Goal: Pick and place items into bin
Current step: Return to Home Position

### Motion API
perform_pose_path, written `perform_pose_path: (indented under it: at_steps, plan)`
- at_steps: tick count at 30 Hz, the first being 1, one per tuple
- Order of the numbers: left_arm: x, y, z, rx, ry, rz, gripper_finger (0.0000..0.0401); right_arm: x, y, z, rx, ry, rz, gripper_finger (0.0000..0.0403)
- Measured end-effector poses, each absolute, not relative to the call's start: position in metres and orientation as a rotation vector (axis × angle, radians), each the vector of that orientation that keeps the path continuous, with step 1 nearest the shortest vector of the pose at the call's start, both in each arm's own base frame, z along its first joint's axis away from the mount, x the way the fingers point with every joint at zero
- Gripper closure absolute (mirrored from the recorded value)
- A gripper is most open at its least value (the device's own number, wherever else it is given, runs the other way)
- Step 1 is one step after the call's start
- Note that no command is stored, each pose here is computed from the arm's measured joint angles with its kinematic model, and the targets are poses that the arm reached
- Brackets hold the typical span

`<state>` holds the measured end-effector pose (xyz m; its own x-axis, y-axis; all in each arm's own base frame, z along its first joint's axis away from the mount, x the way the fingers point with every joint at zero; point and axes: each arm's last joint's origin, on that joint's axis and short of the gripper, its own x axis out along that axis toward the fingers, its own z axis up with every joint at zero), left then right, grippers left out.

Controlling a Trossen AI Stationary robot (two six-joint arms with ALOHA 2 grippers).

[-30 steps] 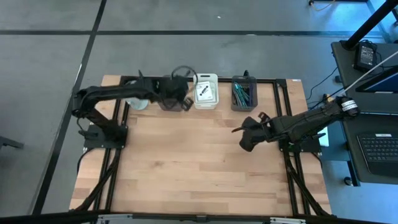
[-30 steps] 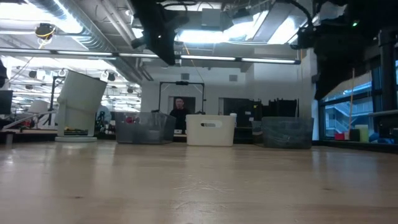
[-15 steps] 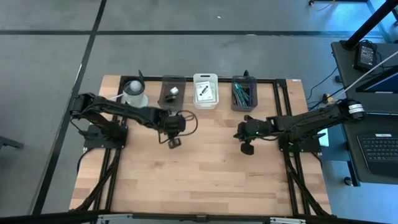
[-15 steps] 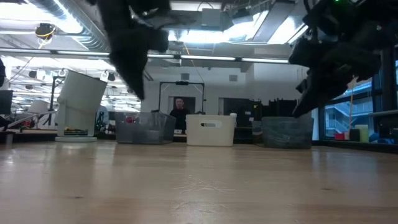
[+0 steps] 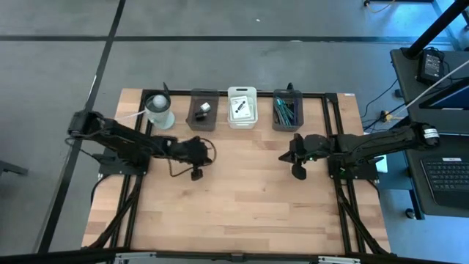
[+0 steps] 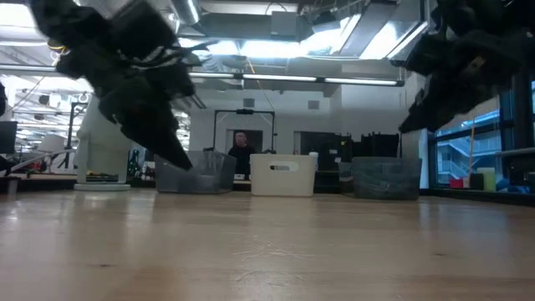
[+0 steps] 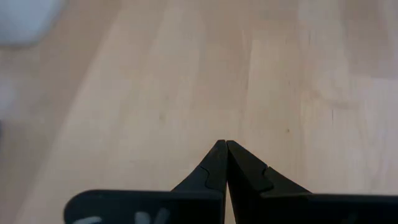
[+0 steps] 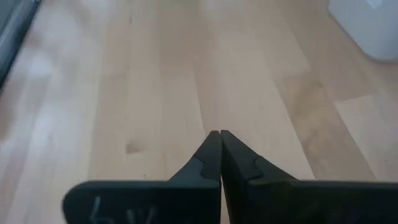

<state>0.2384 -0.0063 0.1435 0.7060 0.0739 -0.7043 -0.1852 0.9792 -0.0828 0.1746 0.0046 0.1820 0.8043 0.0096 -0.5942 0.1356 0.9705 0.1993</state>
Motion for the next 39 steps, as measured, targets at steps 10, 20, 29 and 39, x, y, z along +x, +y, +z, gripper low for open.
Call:
perform_pose_path:
  at_steps: [10,20,29,39]
  plan:
    - [0.173,0.011,0.159,-0.17,0.423,0.073,0.04,0.169,0.004,0.193,0.32,0.561,-0.093,0.0403]
    - [0.134,0.008,0.155,-0.205,0.243,0.065,0.04,0.169,0.002,0.194,0.397,0.529,-0.195,0.0403]
    - [0.118,0.004,0.16,-0.194,0.091,-0.029,0.0399,0.171,0.002,0.196,0.424,0.495,-0.195,0.0403]
    - [0.105,0.001,0.162,-0.184,0.068,-0.085,0.0399,0.171,0.002,0.197,0.449,0.488,-0.201,0.0403]
